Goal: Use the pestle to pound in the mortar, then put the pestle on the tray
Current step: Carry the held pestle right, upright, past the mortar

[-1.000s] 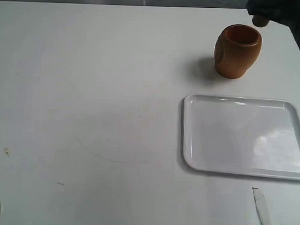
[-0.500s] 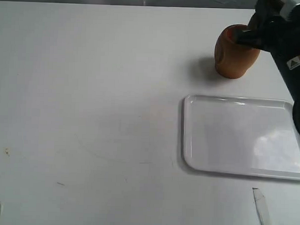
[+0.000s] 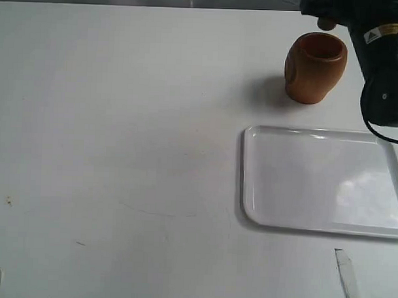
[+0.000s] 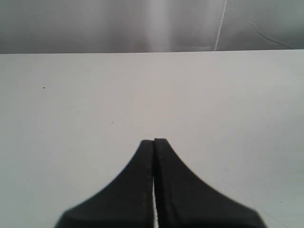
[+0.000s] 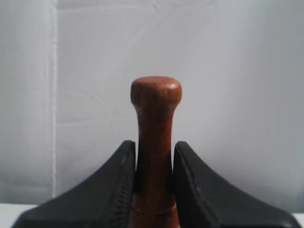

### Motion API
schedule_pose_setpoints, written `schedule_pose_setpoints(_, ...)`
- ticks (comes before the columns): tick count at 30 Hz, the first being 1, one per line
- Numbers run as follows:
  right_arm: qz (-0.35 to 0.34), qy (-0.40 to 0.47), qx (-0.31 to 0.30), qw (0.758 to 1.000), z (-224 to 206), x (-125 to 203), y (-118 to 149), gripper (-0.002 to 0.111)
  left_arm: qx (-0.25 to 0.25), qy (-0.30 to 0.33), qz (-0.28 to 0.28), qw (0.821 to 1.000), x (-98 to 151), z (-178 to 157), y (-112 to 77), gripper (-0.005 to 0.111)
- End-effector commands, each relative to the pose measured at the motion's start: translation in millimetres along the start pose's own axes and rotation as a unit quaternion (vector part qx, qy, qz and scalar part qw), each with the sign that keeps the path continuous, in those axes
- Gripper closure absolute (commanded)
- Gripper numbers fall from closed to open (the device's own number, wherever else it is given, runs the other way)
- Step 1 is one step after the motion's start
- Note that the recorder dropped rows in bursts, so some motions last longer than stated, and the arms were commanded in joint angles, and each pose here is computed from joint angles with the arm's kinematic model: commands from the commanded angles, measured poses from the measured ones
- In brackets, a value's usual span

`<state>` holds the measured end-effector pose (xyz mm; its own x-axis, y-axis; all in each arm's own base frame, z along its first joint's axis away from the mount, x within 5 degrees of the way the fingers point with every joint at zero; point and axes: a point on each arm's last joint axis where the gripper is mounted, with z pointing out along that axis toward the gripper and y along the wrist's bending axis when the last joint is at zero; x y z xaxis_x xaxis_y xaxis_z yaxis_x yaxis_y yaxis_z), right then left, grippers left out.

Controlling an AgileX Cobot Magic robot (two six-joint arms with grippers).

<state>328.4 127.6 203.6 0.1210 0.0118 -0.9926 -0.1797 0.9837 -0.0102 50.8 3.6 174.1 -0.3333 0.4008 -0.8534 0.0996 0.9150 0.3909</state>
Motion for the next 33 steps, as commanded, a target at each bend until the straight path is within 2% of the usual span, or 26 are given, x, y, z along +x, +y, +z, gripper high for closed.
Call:
schedule_pose_setpoints(1,-0.017,0.021,0.016,1.0,2.8,26.5,-3.1,0.108,0.004,-0.004,-0.006,1.0,-0.4,0.0,-0.6,0.107)
schedule_pose_setpoints(4,-0.008,0.019,0.017,1.0,3.1,43.2,-2.5,0.108,0.004,-0.004,-0.006,1.0,-0.4,0.0,-0.6,0.107)
schedule_pose_setpoints(13,0.025,0.103,0.028,0.994,-3.4,105.8,-3.1,0.108,0.004,-0.004,-0.006,1.0,-0.4,0.0,-0.6,0.107)
schedule_pose_setpoints(16,0.019,0.089,0.024,0.996,-1.6,95.3,-2.7,0.108,0.004,-0.004,-0.006,1.0,-0.4,0.0,-0.6,0.107)
schedule_pose_setpoints(23,0.024,-0.048,0.004,0.999,0.9,-5.6,-2.4,0.108,0.004,-0.004,-0.006,1.0,-0.4,0.0,-0.6,0.107)
schedule_pose_setpoints(26,0.032,-0.07,0.004,0.997,-2.7,-29.9,-4.2,0.108,0.004,-0.004,-0.006,1.0,-0.4,0.0,-0.6,0.107)
schedule_pose_setpoints(30,0.03,-0.042,0.0,0.999,-2.1,-24.4,-3.2,0.108,0.004,-0.004,-0.006,1.0,-0.4,0.0,-0.6,0.107)
schedule_pose_setpoints(33,0.011,0.018,-0.001,1.0,0.7,18.5,-0.8,0.108,0.004,-0.004,-0.006,1.0,-0.4,0.0,-0.6,0.107)
